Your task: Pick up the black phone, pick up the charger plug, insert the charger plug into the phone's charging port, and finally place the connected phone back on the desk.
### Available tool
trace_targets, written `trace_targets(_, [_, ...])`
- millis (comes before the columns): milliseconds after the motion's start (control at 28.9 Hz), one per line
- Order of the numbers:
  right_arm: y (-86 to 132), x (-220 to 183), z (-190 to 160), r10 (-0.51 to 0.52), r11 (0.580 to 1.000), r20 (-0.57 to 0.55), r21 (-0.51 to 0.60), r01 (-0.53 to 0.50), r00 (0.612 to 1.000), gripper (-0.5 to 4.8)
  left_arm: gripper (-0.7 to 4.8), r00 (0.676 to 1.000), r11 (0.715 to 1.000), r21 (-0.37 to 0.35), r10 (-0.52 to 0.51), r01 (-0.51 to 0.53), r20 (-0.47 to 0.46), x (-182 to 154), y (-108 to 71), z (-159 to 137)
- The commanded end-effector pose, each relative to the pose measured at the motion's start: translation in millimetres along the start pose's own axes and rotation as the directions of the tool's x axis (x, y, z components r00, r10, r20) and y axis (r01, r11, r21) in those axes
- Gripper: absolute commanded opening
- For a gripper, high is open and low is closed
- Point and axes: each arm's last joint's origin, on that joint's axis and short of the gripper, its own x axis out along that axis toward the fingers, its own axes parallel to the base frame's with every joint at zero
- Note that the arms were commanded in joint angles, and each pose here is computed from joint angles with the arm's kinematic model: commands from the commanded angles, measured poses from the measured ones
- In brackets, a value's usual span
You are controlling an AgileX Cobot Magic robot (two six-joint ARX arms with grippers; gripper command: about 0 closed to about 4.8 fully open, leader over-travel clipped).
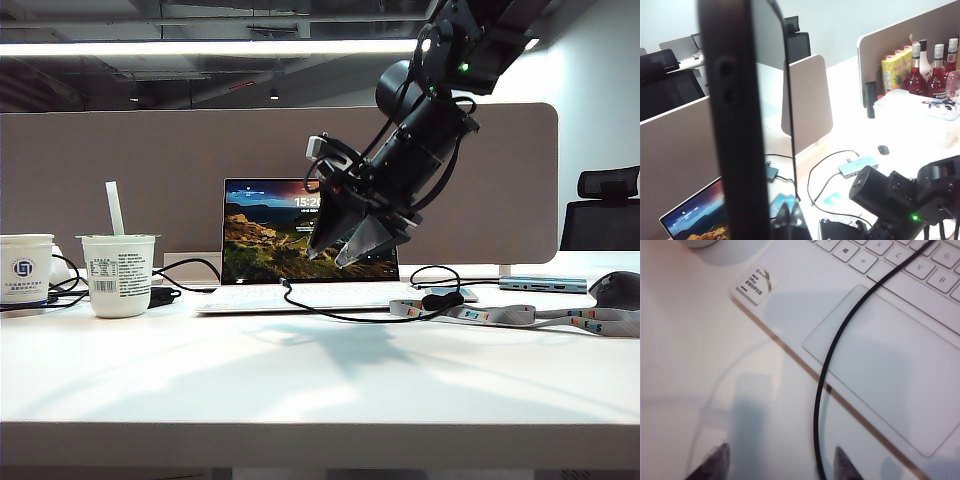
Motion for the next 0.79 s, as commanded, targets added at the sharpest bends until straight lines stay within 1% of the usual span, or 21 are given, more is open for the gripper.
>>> trace_targets(35, [-2, 7, 1, 0.005, 0.999, 0.027, -0.039, -0.003, 1.000, 2.63, -0.07, 0.998, 1.000, 0.017, 0.008, -0.009, 0.055, -4, 0.0, 9])
trace_targets(449, [-14, 33, -9, -0.001, 0.999, 0.024, -0.038, 0.002, 1.000, 2.61, -0.06, 0.999, 1.000, 0.016, 0.008, -0.008, 0.053, -4, 0.0, 9])
trace_targets(691, [-17, 45, -14, -0.005, 0.999, 0.023, -0.042, 0.006, 1.000, 2.61, -0.07, 0.999, 1.000, 0.016, 0.007, -0.008, 0.053, -4, 0.0, 9])
trace_targets(760, [-16, 49, -15, -0.022, 0.999, 0.013, -0.044, 0.023, 1.000, 2.60, -0.07, 0.999, 1.000, 0.016, 0.008, -0.009, 0.053, -4, 0.0, 9])
trace_targets(795, [-16, 50, -16, -0.033, 0.998, 0.006, -0.049, 0.033, 0.999, 2.52, -0.07, 0.999, 1.000, 0.016, 0.008, -0.009, 0.053, -4, 0.0, 9])
